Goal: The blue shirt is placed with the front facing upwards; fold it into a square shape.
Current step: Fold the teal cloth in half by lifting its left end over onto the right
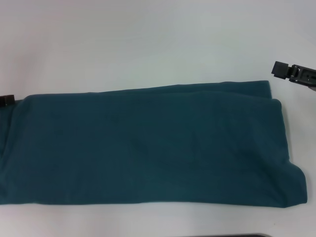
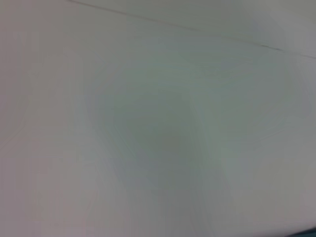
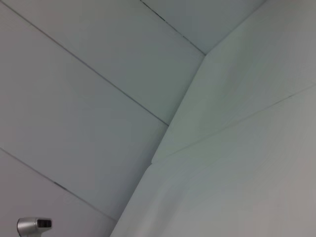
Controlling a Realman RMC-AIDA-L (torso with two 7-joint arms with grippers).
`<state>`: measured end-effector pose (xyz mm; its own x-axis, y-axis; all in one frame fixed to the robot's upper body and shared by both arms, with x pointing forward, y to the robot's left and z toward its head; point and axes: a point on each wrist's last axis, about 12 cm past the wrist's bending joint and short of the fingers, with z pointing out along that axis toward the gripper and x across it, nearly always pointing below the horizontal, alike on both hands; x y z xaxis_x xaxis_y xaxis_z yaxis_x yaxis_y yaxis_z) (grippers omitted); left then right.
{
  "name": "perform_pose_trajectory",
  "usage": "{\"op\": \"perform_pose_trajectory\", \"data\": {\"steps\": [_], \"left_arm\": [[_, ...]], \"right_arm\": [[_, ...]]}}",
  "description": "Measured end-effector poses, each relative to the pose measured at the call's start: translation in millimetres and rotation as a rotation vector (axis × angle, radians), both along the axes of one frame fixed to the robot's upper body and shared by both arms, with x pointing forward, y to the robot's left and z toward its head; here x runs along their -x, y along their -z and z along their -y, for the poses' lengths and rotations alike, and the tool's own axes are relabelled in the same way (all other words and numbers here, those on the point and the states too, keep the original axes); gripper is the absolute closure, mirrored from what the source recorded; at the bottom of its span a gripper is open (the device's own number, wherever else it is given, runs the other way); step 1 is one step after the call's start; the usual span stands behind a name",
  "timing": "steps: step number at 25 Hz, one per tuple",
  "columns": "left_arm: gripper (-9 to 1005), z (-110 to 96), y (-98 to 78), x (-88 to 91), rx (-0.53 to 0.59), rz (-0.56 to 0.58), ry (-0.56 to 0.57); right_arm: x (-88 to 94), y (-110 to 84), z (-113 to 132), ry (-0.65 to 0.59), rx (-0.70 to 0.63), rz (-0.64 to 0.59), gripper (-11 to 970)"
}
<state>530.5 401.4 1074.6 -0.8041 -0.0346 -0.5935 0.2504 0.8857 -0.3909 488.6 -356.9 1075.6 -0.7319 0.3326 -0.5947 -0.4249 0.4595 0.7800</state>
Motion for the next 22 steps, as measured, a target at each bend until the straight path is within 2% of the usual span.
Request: {"op": "perform_pose_trajectory", "data": {"steps": [13, 22], "left_arm": [[337, 7.0, 3.9, 1.5, -0.004, -0.036, 0.052], [337, 4.0, 2.7, 1.7, -0.013, -0.029, 0.04]], "right_arm": [[-0.7, -0.6, 0.1, 0.001, -0.001, 0.001, 287], [-0.3, -0.1, -0.2, 0.002, -0.005, -0.006, 287]]}}
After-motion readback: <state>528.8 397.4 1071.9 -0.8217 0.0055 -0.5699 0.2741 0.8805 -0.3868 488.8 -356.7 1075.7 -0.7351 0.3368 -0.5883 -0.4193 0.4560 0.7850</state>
